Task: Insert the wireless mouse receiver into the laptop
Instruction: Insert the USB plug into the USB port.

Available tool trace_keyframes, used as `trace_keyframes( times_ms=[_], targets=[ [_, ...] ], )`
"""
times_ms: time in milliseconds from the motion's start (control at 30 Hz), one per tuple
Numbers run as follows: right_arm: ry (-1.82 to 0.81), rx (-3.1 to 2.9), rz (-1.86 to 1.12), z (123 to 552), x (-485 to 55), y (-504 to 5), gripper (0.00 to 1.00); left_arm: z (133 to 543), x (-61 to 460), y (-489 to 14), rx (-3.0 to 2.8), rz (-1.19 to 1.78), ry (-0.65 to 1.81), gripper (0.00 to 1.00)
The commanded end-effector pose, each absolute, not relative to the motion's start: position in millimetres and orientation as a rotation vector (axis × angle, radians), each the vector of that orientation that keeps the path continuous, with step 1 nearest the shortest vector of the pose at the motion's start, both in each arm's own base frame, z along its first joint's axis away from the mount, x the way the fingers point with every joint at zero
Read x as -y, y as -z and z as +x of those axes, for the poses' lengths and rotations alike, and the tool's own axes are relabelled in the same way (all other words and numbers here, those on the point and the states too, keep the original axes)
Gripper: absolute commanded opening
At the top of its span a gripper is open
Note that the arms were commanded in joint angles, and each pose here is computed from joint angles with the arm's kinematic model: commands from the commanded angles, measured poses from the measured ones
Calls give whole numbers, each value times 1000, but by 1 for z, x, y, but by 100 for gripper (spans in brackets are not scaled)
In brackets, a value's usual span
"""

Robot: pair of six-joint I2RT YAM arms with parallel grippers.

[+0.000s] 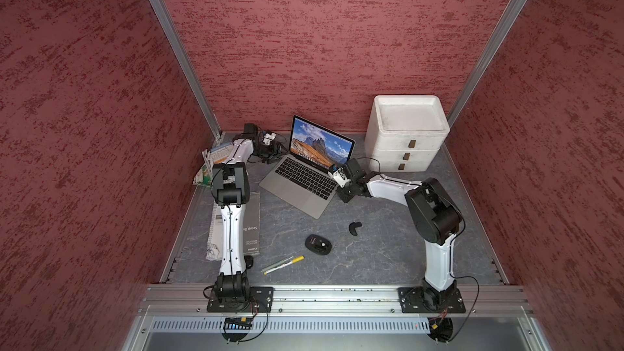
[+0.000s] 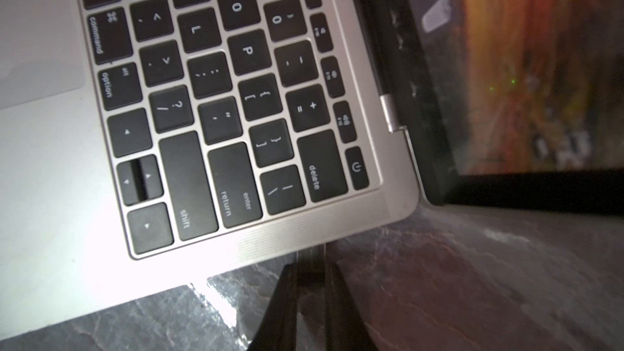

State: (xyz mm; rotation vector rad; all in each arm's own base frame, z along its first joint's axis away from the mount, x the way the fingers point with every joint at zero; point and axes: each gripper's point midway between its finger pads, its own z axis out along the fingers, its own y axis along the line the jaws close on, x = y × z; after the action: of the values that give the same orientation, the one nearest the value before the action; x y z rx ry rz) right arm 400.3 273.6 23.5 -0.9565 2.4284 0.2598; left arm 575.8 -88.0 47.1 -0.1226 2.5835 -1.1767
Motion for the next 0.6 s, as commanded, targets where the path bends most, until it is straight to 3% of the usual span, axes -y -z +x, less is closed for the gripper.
trace_keyframes(
  times_ms=[0, 233, 567],
  targets=[
    [-415, -2248, -941, 423, -319, -45, 0, 555, 113, -35, -2643, -125, 1325, 65],
    [-518, -2129, -1114, 393, -346, -59, 0, 541, 126, -41, -2645, -41, 1399, 63],
    [-578, -2187, -1090, 357, -343, -53, 0, 520, 130, -51, -2658, 29, 1404, 62]
  ],
)
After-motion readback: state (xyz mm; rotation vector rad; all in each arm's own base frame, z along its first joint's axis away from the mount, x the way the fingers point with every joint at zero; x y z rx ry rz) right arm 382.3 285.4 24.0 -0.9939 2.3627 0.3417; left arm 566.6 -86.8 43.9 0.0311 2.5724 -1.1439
